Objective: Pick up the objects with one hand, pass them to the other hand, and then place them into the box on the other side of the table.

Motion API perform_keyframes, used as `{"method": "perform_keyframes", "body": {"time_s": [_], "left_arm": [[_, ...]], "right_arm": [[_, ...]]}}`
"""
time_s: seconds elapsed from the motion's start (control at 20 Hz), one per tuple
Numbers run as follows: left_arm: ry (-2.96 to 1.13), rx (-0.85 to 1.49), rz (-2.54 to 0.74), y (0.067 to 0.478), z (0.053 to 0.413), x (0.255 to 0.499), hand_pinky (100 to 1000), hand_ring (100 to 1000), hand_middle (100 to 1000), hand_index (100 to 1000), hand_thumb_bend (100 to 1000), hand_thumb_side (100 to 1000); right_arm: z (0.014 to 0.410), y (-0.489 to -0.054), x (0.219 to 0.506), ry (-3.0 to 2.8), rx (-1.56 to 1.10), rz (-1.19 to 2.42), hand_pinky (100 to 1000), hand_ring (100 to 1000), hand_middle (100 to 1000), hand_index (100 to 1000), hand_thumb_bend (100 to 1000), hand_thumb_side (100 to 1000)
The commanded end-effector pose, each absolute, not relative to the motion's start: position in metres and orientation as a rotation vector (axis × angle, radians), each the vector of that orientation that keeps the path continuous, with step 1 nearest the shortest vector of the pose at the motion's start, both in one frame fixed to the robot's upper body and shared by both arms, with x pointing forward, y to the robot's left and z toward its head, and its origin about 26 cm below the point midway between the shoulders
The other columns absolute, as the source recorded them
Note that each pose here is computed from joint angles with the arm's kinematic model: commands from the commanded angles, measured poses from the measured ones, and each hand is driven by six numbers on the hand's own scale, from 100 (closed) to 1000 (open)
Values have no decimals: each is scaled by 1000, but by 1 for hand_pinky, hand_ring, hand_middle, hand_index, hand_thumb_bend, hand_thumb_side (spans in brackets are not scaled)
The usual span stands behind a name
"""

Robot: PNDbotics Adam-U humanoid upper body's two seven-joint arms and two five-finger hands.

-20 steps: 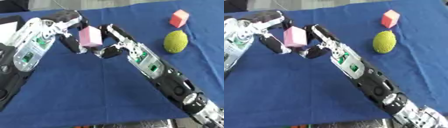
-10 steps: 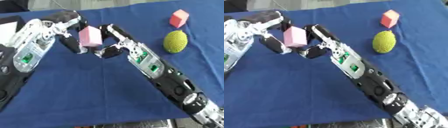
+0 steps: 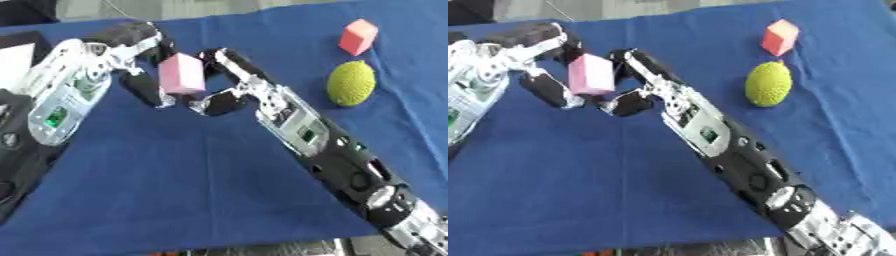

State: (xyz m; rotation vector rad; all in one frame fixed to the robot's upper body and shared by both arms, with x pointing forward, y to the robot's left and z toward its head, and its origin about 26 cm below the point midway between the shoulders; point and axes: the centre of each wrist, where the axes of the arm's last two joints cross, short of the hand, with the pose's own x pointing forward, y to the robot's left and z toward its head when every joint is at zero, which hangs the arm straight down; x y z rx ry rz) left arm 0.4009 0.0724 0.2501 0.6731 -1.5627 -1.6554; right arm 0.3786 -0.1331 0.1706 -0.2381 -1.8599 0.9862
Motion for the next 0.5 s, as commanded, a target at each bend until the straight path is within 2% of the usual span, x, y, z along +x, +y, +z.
{"method": "perform_keyframes", "body": {"time_s": [0.05,0.5], "left_arm": [[-1591,722,-1629,74,263,401,702,591,478,490,166,165],[-1591,735,-1616,75,263,401,694,582,468,478,162,146]], "right_arm": [[179,-122,373,-1911,-198,1019,795,660,649,727,511,171],[179,-122,373,-1914,-198,1062,814,712,713,796,551,212]]}}
